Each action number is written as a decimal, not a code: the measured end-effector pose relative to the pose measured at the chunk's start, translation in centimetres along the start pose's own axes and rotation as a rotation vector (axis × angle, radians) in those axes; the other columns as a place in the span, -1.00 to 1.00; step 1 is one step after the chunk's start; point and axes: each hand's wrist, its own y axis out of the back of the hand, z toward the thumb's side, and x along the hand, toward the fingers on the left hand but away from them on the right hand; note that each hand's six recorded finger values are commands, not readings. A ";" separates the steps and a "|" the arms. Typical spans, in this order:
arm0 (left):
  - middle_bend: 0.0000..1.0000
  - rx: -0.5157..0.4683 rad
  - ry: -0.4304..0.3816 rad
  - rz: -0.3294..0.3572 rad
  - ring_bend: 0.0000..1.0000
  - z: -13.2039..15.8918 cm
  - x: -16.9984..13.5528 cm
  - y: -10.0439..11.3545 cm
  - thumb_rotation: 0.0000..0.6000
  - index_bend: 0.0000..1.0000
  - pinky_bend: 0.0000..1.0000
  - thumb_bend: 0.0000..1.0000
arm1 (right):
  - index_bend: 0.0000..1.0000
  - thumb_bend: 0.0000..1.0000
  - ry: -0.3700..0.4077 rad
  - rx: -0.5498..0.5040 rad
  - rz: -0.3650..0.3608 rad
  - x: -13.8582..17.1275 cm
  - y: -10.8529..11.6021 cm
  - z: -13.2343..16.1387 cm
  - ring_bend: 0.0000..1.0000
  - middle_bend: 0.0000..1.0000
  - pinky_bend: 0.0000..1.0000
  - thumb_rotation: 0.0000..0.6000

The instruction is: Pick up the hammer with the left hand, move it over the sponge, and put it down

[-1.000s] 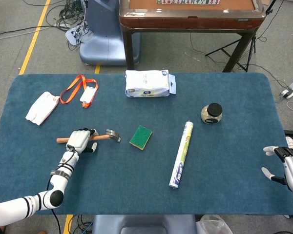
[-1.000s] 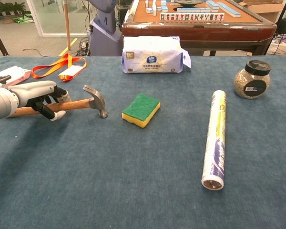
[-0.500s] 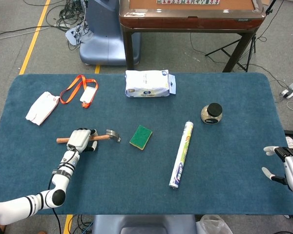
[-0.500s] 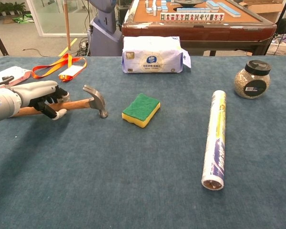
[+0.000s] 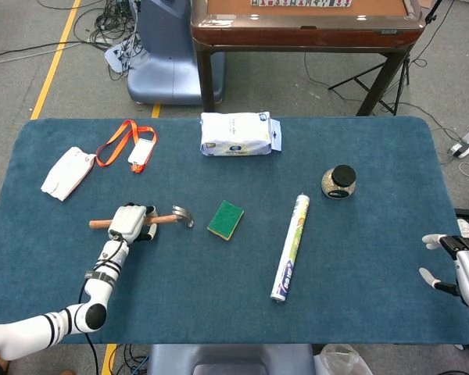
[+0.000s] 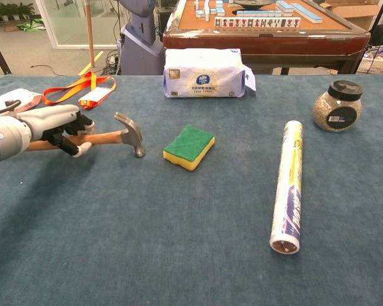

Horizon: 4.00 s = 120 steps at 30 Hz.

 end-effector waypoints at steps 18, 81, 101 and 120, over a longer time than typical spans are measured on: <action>0.42 -0.105 -0.084 0.058 0.00 0.3 -0.2 1.3 1.00 0.36 -0.56 0.09 | -0.27 -0.65 0.000 0.002 0.000 0.0 0.0 0.0 -0.35 -0.15 -0.34 1.00; 0.64 0.100 -0.635 0.378 0.20 6.7 1.1 2.4 1.00 0.55 -0.13 0.06 | -0.27 -0.65 -0.007 0.018 0.026 -0.5 -0.7 0.0 -0.35 -0.15 -0.34 1.00; 0.64 0.134 -0.624 0.391 0.20 6.9 1.1 1.5 1.00 0.55 -0.13 0.06 | -0.27 -0.65 -0.008 0.014 0.022 -0.4 -0.6 0.0 -0.35 -0.15 -0.34 1.00; 0.64 0.183 -0.632 0.325 0.20 7.1 1.3 -0.3 1.00 0.55 -0.13 0.06 | -0.27 -0.65 -0.012 0.018 0.027 -0.5 -0.7 -0.1 -0.35 -0.15 -0.34 1.00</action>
